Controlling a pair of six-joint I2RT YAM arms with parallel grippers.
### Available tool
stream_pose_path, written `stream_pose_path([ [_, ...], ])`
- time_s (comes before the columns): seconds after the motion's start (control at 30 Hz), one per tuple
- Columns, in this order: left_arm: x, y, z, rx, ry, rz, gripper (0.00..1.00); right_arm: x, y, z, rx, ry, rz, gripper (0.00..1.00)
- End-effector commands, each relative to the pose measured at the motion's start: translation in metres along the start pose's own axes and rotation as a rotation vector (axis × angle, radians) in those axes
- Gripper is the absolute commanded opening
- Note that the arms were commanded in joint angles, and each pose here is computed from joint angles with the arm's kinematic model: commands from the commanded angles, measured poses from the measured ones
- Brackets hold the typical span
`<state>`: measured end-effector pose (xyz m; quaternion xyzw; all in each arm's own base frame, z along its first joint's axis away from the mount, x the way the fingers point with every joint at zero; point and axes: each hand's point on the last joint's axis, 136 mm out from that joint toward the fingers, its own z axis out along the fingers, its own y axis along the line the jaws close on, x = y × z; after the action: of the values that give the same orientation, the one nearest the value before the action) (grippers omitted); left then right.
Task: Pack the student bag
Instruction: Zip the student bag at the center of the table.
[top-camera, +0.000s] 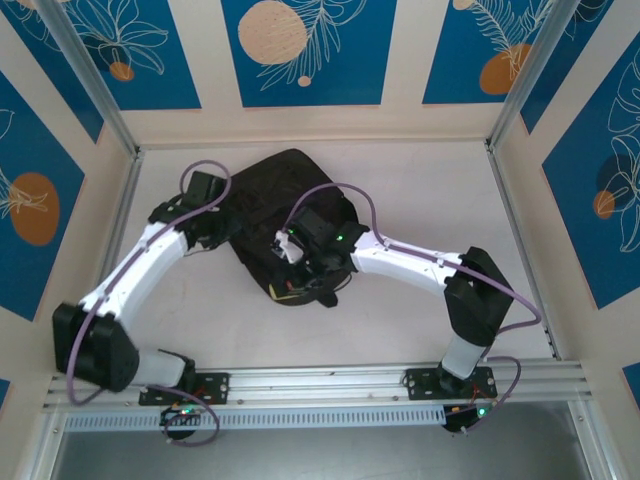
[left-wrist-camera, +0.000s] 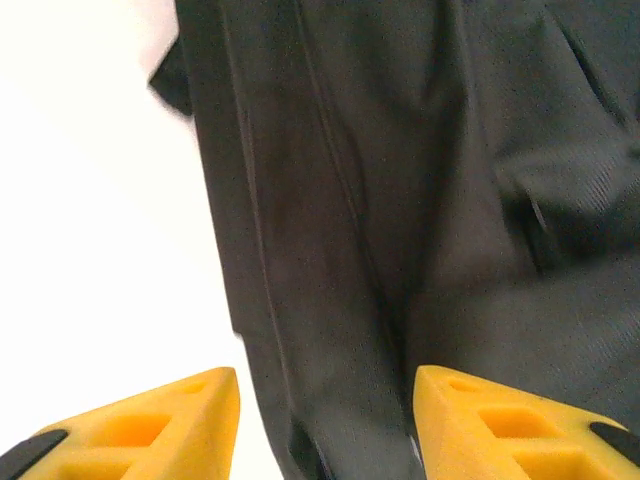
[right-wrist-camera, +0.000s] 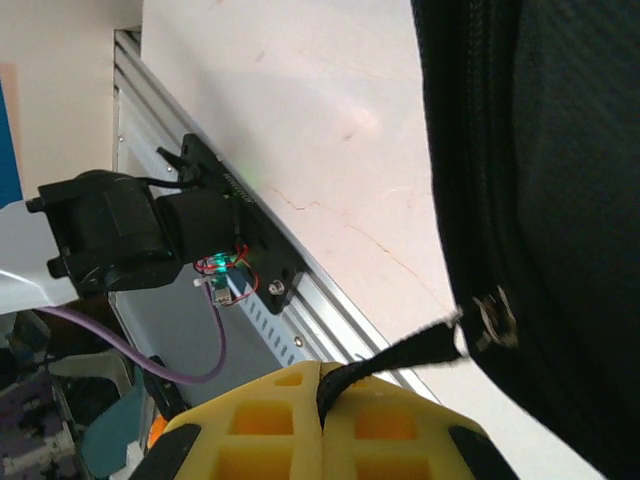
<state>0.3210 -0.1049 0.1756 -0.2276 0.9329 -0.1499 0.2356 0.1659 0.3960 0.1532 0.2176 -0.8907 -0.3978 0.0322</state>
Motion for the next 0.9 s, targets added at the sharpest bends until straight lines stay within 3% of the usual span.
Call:
stream_pose_path([
  [0.0,0.046,0.017,-0.004,0.026,0.138,-0.094,0.47,0.009,0.012,-0.001,-0.045,0.045,-0.038,0.00],
  [0.23,0.094,0.016,-0.004,0.098,0.252,-0.138,0.38,0.013,0.008,-0.003,-0.046,0.036,-0.025,0.00],
  [0.5,0.097,-0.003,0.002,0.136,0.261,-0.119,0.43,0.015,0.008,-0.001,-0.058,0.037,-0.020,0.00],
  [0.87,0.111,-0.004,0.017,0.119,0.294,-0.099,0.32,0.019,0.005,-0.003,-0.054,0.030,-0.014,0.00],
])
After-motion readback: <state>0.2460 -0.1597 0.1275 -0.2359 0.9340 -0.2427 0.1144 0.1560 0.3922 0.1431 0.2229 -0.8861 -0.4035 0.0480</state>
